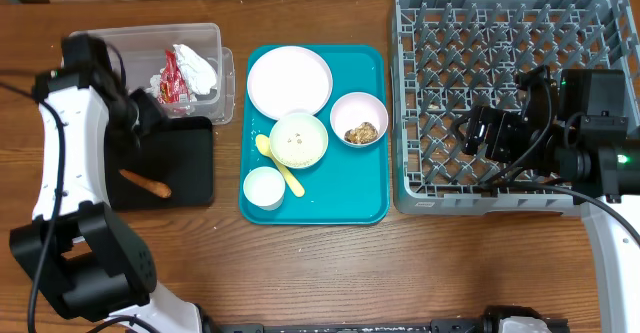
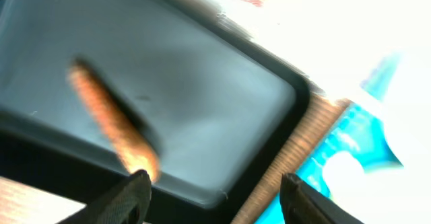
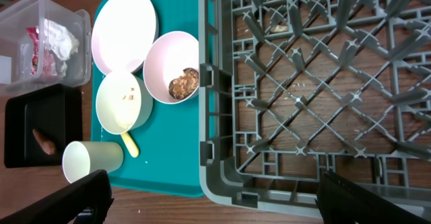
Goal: Sort waste into correct bins and load items into the dishwasher
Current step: 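Grasp the white cup on the teal tray with the left gripper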
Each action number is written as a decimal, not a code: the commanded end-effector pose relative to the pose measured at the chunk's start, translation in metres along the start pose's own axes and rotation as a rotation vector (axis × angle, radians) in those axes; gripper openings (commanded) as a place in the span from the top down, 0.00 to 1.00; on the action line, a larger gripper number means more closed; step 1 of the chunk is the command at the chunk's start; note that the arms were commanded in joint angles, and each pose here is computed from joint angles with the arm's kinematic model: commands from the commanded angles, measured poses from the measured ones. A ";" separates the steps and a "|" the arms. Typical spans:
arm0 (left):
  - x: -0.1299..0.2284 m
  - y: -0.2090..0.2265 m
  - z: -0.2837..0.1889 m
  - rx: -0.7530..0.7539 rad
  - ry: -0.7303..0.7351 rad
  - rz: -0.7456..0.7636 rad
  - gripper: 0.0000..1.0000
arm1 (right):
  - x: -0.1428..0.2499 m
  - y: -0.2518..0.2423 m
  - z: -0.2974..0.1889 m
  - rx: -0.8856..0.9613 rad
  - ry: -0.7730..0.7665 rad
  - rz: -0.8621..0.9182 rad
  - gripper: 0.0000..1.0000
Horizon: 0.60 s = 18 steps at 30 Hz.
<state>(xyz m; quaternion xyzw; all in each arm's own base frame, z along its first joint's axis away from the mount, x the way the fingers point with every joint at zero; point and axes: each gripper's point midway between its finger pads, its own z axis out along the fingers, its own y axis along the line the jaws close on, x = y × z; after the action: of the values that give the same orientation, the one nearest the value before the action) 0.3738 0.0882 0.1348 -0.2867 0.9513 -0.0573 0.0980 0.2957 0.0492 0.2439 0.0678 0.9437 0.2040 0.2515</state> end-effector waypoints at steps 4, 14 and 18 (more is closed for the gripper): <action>0.064 -0.108 -0.049 0.303 0.119 0.588 0.15 | -0.009 0.003 -0.007 -0.005 -0.033 -0.008 0.00; 0.122 -0.089 -0.002 0.012 0.274 0.736 0.21 | -0.011 0.003 -0.007 -0.006 -0.040 -0.011 0.00; 0.137 -0.077 0.026 -0.023 0.312 0.749 0.23 | -0.010 0.003 -0.007 -0.005 -0.036 -0.009 0.00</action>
<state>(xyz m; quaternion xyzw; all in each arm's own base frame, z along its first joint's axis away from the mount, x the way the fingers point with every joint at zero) 0.3202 -0.0625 0.1221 0.0907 0.9922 -0.0831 -0.0191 0.2973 0.0491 0.2449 0.0667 0.9427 0.2040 0.2555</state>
